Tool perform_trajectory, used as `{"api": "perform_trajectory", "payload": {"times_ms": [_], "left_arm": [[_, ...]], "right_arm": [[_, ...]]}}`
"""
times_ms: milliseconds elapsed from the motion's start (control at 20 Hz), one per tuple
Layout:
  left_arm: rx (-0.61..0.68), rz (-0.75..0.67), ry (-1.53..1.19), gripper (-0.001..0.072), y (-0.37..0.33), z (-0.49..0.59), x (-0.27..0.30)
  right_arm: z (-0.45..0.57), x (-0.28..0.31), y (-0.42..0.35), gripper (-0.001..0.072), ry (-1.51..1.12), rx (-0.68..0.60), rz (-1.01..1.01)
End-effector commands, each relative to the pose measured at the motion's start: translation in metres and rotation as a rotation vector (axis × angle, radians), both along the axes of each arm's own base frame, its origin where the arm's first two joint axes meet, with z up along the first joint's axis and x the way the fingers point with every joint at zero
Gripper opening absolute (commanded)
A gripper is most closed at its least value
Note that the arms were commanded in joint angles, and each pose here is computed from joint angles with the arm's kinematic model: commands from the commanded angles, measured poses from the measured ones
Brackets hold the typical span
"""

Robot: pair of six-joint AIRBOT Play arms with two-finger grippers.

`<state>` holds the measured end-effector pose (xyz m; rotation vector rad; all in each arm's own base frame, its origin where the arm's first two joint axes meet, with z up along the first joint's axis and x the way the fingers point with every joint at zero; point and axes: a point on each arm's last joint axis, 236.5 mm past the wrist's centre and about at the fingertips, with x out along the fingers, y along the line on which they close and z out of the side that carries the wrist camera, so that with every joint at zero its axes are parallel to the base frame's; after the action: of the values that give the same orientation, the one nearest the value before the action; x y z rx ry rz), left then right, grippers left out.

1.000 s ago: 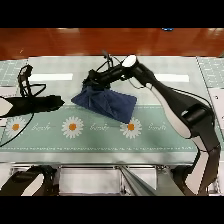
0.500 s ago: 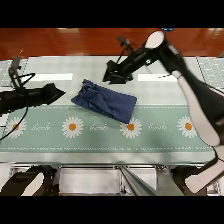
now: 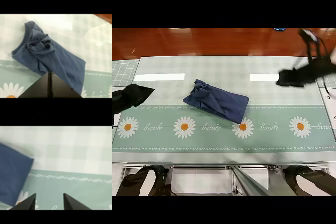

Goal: Fold the shirts.

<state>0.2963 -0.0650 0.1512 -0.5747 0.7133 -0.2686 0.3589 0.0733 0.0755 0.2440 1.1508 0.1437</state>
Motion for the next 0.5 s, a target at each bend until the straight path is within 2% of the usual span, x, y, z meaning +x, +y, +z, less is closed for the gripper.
{"api": "perform_trajectory", "payload": {"times_ms": [0, 100, 300, 450], "left_arm": [[0.011, -0.018, 0.009, 0.0022, -0.004, -0.012, -0.013], [0.002, -0.016, 0.039, 0.0022, -0.005, -0.028, -0.013], [-0.013, 0.008, 0.08, 0.0022, -0.001, -0.052, -0.012], [-0.001, -0.008, 0.09, 0.0022, -0.002, -0.059, -0.013]], "right_arm": [[-0.07, -0.024, 0.003, 0.042, -0.037, 0.239, -0.168], [-0.106, -0.038, 0.04, 0.042, 0.074, 0.404, -0.139], [-0.145, -0.03, 0.091, 0.0419, 0.236, 0.604, -0.159], [-0.16, -0.016, 0.117, 0.0418, 0.32, 0.657, -0.122]]}}
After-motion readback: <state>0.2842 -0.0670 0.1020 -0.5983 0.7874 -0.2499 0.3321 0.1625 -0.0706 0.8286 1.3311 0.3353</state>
